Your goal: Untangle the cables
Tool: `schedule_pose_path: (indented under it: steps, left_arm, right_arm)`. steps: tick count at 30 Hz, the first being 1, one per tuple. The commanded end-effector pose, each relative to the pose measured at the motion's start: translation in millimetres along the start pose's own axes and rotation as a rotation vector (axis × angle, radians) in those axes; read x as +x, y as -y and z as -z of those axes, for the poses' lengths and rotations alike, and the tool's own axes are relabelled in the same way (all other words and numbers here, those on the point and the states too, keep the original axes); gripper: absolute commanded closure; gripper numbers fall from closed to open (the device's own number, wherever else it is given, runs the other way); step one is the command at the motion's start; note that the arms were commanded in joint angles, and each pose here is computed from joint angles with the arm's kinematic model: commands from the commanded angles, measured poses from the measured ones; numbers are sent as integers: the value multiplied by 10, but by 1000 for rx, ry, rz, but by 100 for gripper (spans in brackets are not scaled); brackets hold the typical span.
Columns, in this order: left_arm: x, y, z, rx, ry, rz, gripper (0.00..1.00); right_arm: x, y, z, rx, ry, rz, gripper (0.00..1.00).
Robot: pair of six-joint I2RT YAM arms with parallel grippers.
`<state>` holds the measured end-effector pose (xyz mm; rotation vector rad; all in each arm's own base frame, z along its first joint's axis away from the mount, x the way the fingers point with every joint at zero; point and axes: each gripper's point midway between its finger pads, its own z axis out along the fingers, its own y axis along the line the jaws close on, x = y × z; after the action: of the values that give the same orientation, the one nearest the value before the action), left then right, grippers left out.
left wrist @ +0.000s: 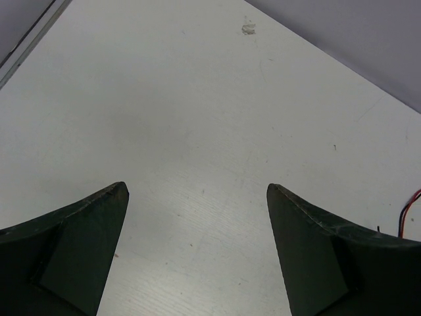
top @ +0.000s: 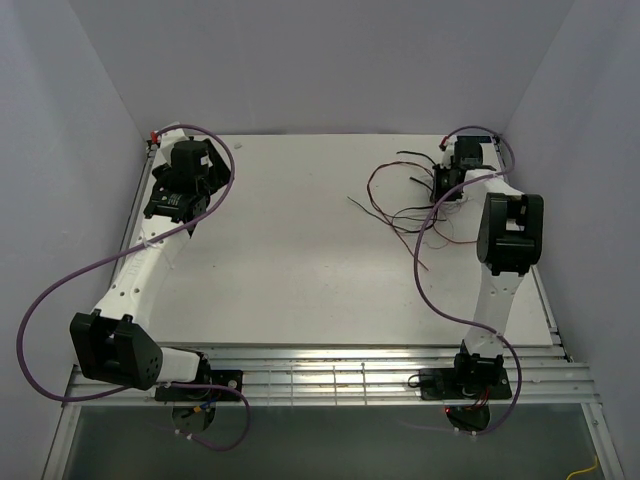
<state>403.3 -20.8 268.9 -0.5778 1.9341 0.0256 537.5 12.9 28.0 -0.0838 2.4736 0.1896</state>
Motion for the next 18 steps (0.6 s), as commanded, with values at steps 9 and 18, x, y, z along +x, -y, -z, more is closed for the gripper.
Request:
schedule_pose_path:
  steps: [9,18]
  left_arm:
    - [101,318,-78,135,-84,14,2]
    - [307,474,-155,188,-161,12,2]
  right_arm:
    - [736,-1914,728,-346,18,246,92]
    - [1353,-2880,1130,-455,-15,356,92]
